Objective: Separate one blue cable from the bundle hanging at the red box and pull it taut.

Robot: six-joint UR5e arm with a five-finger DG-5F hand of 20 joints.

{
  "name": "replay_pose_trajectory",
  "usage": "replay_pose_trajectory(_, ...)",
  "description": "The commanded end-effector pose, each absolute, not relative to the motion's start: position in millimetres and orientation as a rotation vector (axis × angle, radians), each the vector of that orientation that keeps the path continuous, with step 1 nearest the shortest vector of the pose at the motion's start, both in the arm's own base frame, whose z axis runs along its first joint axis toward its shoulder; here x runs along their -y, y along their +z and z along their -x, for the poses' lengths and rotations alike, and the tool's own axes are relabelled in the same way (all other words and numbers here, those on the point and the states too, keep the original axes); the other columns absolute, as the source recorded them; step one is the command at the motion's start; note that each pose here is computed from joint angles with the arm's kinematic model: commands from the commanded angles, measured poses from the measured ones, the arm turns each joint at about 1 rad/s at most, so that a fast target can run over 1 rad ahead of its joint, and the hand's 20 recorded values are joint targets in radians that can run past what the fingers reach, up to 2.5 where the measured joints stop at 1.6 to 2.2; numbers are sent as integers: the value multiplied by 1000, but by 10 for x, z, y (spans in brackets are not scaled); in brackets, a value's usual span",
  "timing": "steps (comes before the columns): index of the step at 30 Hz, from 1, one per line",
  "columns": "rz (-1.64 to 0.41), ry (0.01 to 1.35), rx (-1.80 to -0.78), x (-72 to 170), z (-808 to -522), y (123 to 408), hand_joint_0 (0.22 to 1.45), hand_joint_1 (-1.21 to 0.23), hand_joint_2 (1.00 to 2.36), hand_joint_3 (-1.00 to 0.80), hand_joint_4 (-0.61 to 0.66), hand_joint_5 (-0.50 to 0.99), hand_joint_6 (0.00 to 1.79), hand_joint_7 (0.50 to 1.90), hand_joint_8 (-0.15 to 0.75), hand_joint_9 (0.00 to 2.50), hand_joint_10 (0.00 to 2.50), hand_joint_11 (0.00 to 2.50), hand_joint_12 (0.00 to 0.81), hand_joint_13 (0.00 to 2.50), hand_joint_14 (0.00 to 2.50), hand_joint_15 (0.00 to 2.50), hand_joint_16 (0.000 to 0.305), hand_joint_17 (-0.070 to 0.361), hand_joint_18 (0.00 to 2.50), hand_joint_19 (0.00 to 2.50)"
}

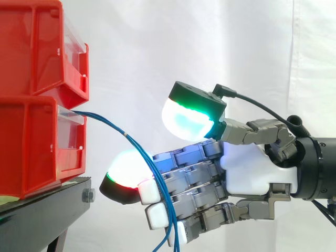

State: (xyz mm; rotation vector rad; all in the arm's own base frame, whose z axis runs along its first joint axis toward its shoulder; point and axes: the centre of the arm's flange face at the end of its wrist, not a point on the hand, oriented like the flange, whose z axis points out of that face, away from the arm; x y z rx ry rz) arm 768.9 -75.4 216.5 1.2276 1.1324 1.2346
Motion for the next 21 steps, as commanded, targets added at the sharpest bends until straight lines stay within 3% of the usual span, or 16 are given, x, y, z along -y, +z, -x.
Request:
replay_pose_trajectory(1, -1225, 1239, -1135, 731, -7694, 2170, 654, -692, 1008, -378, 267, -132, 503, 1058, 302, 868, 12, 408, 340, 889, 14, 406, 38, 85, 750, 504)
replay_pose_trajectory(21, -1187, 1276, -1108, 578, -7755, 2231, 655, -698, 1009, -358, 268, -131, 503, 1063, 303, 875, 11, 423, 342, 905, 15, 417, 38, 86, 757, 503)
